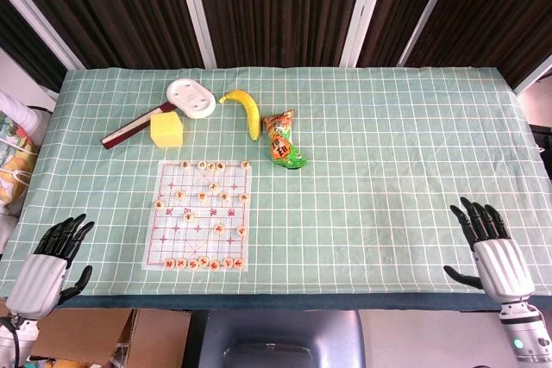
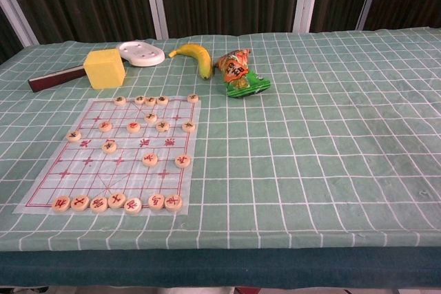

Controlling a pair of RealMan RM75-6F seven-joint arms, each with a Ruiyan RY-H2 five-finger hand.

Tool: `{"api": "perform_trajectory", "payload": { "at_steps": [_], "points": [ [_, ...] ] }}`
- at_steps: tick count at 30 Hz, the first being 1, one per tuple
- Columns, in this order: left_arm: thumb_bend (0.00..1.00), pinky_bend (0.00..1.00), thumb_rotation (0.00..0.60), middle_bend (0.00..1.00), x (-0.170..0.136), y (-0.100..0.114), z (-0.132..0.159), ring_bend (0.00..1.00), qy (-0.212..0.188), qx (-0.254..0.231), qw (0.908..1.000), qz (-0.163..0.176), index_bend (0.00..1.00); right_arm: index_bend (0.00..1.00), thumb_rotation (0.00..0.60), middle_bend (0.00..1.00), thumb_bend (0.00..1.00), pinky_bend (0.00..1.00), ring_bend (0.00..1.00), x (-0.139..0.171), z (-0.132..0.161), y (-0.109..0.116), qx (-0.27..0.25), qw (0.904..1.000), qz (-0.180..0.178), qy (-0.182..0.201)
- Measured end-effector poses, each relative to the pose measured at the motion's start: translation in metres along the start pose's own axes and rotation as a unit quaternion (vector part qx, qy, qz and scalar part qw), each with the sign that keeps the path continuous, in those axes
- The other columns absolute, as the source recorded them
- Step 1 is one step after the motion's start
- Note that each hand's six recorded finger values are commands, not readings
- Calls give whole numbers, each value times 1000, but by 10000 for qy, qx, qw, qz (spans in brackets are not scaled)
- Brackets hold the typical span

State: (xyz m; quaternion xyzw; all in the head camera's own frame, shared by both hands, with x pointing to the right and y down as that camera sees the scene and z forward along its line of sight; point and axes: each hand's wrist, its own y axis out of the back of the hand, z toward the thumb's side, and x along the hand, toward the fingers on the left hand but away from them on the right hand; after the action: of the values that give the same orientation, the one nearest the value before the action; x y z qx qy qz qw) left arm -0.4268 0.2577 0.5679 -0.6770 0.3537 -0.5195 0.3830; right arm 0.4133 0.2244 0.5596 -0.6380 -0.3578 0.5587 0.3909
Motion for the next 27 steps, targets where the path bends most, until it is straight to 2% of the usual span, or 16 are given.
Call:
{"api": "perform_trajectory", "payload": {
  "at_steps": [4, 6, 7, 9, 11, 12, 13, 14, 16, 18, 21, 27],
  "points": [
    [419, 150, 600, 0, 2, -1, 3, 0, -77, -53, 10000, -20, 0, 0, 600, 0, 175, 0, 0, 0, 0, 0, -7, 10000, 7, 13],
    [414, 248, 600, 28, 10, -4, 11, 40, -244, -201, 9995, -9, 0, 0, 600, 0, 175, 0, 0, 1, 0, 0, -23, 10000, 26, 25],
    [412, 318, 600, 69, 15, -6, 15, 102, -329, -272, 9991, 21, 0, 0, 600, 0, 175, 0, 0, 1, 1, 0, -39, 10000, 22, 37],
    [405, 552, 600, 238, 33, -9, 26, 344, -505, -398, 9979, 122, 0, 0, 600, 0, 175, 0, 0, 1, 0, -1, -21, 10000, 30, 33],
    [399, 842, 600, 497, 53, -11, 37, 634, -600, -489, 9968, 218, 18, 0, 600, 0, 175, 0, 0, 0, -1, -2, -9, 10000, 58, 8],
    [398, 927, 600, 609, 62, -13, 41, 738, -603, -527, 9965, 243, 35, 0, 600, 0, 175, 0, 0, -1, -1, -3, -8, 10000, 65, -2],
    [398, 968, 600, 689, 70, -15, 44, 811, -592, -557, 9964, 248, 52, 0, 600, 0, 175, 0, 0, -2, -1, -3, -1, 10000, 73, -14],
    [399, 994, 600, 777, 82, -18, 48, 892, -566, -577, 9965, 222, 72, 0, 600, 0, 175, 0, 0, -3, -1, -4, 1, 10000, 79, -25],
    [398, 1000, 600, 912, 99, -24, 54, 982, -510, -576, 9969, 146, 122, 0, 600, 0, 175, 0, 0, -5, -2, -5, -2, 9999, 95, -53],
    [398, 1000, 600, 987, 117, -31, 61, 1000, -390, -596, 9974, 54, 185, 0, 600, 0, 175, 0, 0, -6, -3, -5, 0, 9999, 122, -68],
    [399, 1000, 600, 1000, 139, -43, 66, 1000, -111, -741, 9971, -126, 252, 0, 600, 0, 175, 0, 0, -8, -3, -7, -22, 9998, 187, -75],
    [398, 1000, 600, 1000, 177, -70, 75, 1000, 507, -832, 9938, -534, 310, 0, 600, 0, 175, 0, 0, -12, -5, -10, -64, 9995, 308, -91]
  ]
}}
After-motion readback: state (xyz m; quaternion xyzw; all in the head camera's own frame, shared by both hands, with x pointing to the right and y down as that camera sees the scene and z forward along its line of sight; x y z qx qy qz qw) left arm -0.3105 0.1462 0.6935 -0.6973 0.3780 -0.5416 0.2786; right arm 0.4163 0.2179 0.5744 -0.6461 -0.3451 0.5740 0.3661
